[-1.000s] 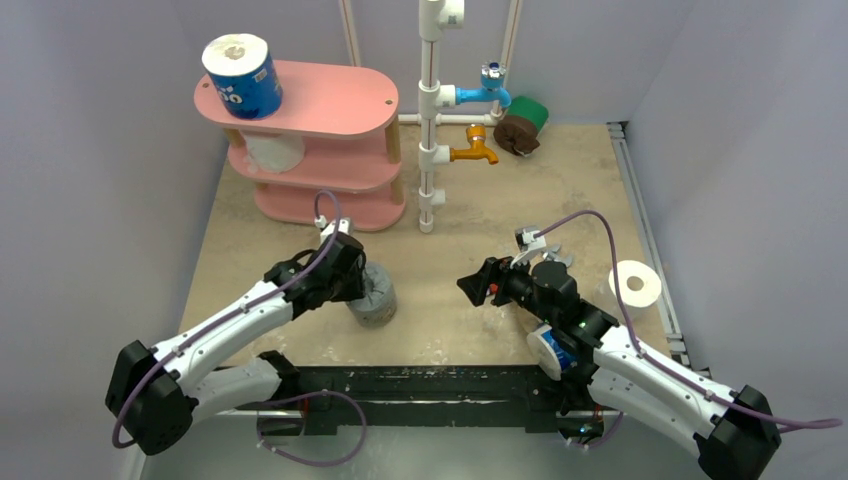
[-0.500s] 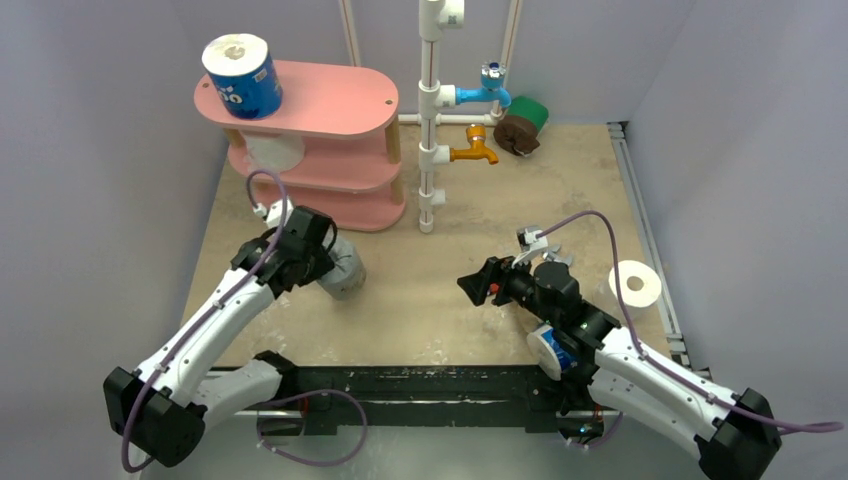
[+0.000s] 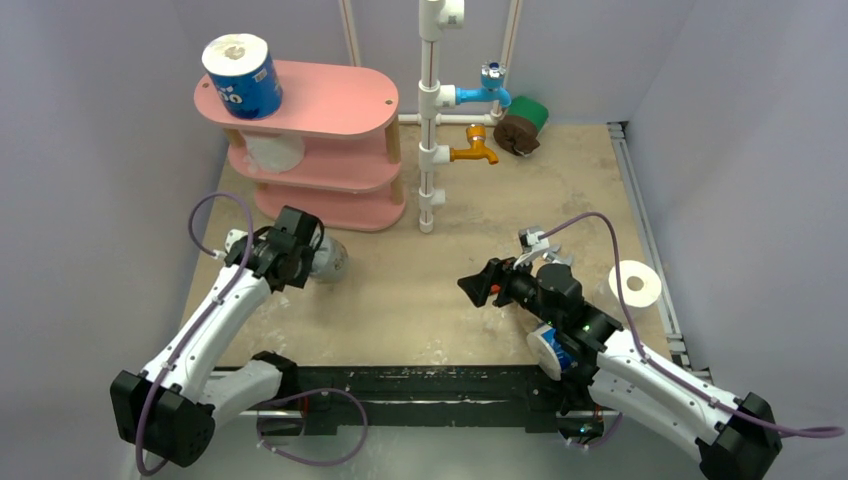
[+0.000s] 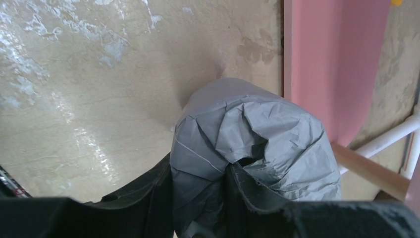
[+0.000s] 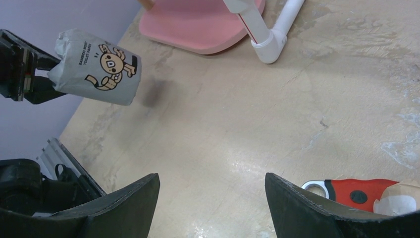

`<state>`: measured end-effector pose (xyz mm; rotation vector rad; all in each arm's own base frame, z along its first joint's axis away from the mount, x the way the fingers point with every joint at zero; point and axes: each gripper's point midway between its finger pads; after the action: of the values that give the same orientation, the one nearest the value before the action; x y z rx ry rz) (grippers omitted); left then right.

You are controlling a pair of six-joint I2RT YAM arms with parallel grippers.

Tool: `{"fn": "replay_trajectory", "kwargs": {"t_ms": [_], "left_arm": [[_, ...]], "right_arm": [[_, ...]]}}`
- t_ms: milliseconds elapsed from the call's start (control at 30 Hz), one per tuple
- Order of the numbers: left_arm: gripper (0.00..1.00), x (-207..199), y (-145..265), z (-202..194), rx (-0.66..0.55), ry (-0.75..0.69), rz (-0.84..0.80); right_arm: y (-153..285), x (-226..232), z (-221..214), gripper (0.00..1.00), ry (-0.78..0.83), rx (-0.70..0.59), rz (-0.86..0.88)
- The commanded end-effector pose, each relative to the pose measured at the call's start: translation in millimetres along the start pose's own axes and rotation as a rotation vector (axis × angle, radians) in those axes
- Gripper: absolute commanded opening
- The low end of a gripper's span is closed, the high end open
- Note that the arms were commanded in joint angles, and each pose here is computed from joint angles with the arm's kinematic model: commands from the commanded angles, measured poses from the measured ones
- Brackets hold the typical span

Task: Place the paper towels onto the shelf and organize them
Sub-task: Place the paper towel on the shelf.

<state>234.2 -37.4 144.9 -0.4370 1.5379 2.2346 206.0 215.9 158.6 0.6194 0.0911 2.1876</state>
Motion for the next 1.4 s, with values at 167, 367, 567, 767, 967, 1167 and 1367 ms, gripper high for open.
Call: {"fn": "replay_trajectory", "kwargs": {"t_ms": [167, 367, 567, 767, 967, 1167, 1367], "left_arm": [[0.0, -47.7, -15.4, 8.6, -0.084, 0.205, -0.024], [0.0, -65.9, -22.3, 10.5, -0.119, 0.172, -0.014], [0.0, -80.2, -30.6, 7.0, -0.135, 0.155, -0.014], [0.0, -93.8, -39.4, 2.2, -0.143, 0.151, -0.02], [0.02, -109.3, -44.8, -2.4, -0.145, 0.15, -0.027], [0.04, -117.6, -50.1, -6.9, -0.141, 0.146, -0.025], [0.03, -123.6, -58.3, -13.5, -0.132, 0.14, -0.038]], "right_arm": [[1.0, 8.6, 3.0, 0.79, -0.01, -0.016, 0.045], [1.1, 9.2, 1.7, 0.79, -0.011, -0.015, 0.05], [-0.8, 9.4, 0.3, 0.79, -0.01, -0.008, 0.053], [-1.4, 9.3, -1.1, 0.79, -0.012, -0.002, 0.053], [-1.8, 9.4, -2.2, 0.78, -0.011, 0.003, 0.054], [-2.1, 8.7, -3.5, 0.79, -0.013, 0.006, 0.052], [-2.8, 9.2, -3.9, 0.79, -0.013, 0.009, 0.055]]}}
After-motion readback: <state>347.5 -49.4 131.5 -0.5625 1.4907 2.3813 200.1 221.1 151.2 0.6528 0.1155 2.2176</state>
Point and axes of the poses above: each gripper's point midway between its finger pads, its own y axis back along the fingers, its own x axis along the line the jaws close on, z = x × y, and after that the axes turned 8 degrees about y, right-handed
